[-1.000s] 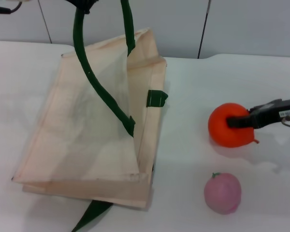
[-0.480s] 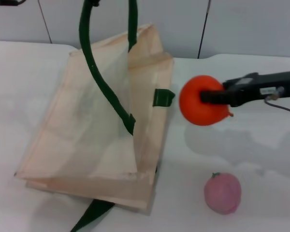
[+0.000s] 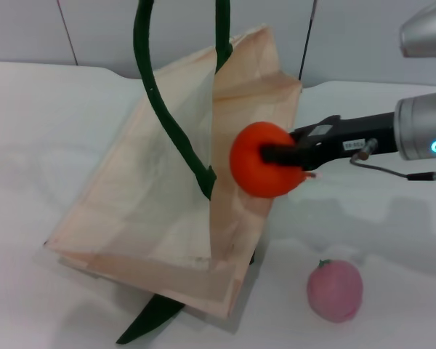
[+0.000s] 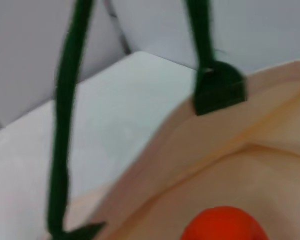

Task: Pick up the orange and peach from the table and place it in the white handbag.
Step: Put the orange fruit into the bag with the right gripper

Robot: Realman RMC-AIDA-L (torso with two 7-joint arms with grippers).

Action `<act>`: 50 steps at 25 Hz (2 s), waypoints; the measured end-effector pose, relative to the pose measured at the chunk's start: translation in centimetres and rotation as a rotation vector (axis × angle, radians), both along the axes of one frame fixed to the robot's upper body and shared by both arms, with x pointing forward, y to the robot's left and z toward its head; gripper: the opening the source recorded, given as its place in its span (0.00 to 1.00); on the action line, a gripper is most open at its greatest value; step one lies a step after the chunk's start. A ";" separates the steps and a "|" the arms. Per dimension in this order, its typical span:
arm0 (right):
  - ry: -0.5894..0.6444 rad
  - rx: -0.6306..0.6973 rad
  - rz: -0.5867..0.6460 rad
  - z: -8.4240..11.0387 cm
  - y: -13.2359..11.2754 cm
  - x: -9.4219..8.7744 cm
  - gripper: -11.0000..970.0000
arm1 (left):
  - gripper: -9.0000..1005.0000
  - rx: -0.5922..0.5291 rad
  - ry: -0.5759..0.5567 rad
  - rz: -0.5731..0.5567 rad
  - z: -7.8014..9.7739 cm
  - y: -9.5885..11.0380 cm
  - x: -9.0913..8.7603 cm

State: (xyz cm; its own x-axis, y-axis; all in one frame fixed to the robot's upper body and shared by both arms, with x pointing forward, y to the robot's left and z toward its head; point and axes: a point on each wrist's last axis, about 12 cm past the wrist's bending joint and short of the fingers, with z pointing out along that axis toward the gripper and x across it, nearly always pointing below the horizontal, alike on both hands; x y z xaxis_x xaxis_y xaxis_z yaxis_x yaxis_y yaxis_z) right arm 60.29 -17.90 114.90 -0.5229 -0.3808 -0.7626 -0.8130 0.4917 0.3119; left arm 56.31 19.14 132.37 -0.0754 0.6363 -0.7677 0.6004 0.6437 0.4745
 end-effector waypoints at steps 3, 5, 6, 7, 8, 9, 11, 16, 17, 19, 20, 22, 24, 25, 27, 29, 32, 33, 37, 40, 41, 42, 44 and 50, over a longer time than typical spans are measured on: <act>0.003 0.053 0.033 -0.3 0.8 0.0 0.31 | 0.13 -0.004 -0.001 -0.001 0.1 -0.1 -0.1; 0.001 0.073 0.053 -0.5 1.4 0.2 0.29 | 0.13 -0.007 0.001 -0.001 0.1 -0.2 -0.1; -0.002 0.082 0.065 -0.6 1.7 0.4 0.28 | 0.13 -0.008 0.001 -0.001 0.1 -0.2 -0.1; -0.007 0.089 0.077 -0.6 2.0 0.5 0.27 | 0.13 -0.008 0.000 -0.002 0.1 -0.2 -0.1; -0.012 0.096 0.087 -0.5 2.3 0.5 0.26 | 0.13 -0.008 -0.003 -0.004 0.2 -0.3 -0.1; -0.014 0.102 0.102 -0.5 2.7 0.6 0.26 | 0.13 -0.009 -0.005 -0.006 0.3 -0.4 0.0; -0.017 0.109 0.122 -0.6 3.3 0.7 0.24 | 0.13 -0.009 -0.009 -0.010 0.4 -0.5 0.0; -0.043 0.129 0.124 -0.8 4.2 1.4 0.19 | 0.13 -0.009 -0.021 -0.024 0.8 -0.9 0.0; -0.050 0.129 0.125 -0.8 4.3 1.5 0.18 | 0.13 -0.010 -0.023 -0.028 0.8 -1.0 0.0; -0.071 0.127 0.126 -0.7 4.5 1.9 0.17 | 0.13 -0.012 -0.025 -0.036 0.9 -1.2 0.0; -0.080 0.125 0.122 -0.6 4.5 2.0 0.16 | 0.13 -0.012 -0.025 -0.039 0.9 -1.3 0.0; -0.094 0.121 0.110 -0.6 4.5 2.3 0.15 | 0.13 -0.012 -0.025 -0.043 0.9 -1.4 -0.1; -0.100 0.114 0.095 -0.7 4.4 2.5 0.15 | 0.13 -0.012 -0.026 -0.049 1.0 -1.6 -0.1; -0.101 0.112 0.090 -0.8 4.3 2.5 0.14 | 0.13 -0.012 -0.028 -0.050 1.0 -1.6 -0.1; -0.100 0.113 0.085 -0.8 4.2 2.6 0.13 | 0.13 -0.012 -0.029 -0.052 1.0 -1.7 -0.1; -0.097 0.119 0.088 -0.6 4.2 2.6 0.13 | 0.13 -0.012 -0.028 -0.052 1.0 -1.7 -0.1; -0.096 0.132 0.106 -0.2 4.3 2.5 0.11 | 0.13 -0.006 -0.020 -0.045 0.7 -1.5 -0.1; -0.099 0.137 0.111 0.0 4.3 2.5 0.10 | 0.13 -0.003 -0.017 -0.042 0.5 -1.4 -0.2; -0.121 0.154 0.108 0.7 4.1 2.6 0.08 | 0.13 -0.003 -0.012 -0.044 0.4 -1.4 -0.2; -0.135 0.155 0.091 0.8 3.9 2.9 0.08 | 0.13 -0.001 -0.011 -0.058 0.4 -1.8 -0.3; -0.141 0.150 0.086 0.8 3.9 3.0 0.08 | 0.13 -0.001 -0.011 -0.058 0.4 -1.8 -0.3; -0.145 0.145 0.082 0.8 3.9 3.1 0.08 | 0.13 0.002 -0.010 -0.067 0.3 -2.1 -0.4; -0.150 0.130 0.073 0.6 4.0 3.2 0.08 | 0.13 0.000 -0.011 -0.076 0.3 -2.4 -0.4; -0.155 0.100 0.032 -0.2 3.6 3.5 0.08 | 0.13 -0.009 -0.011 -0.089 0.5 -3.0 -0.5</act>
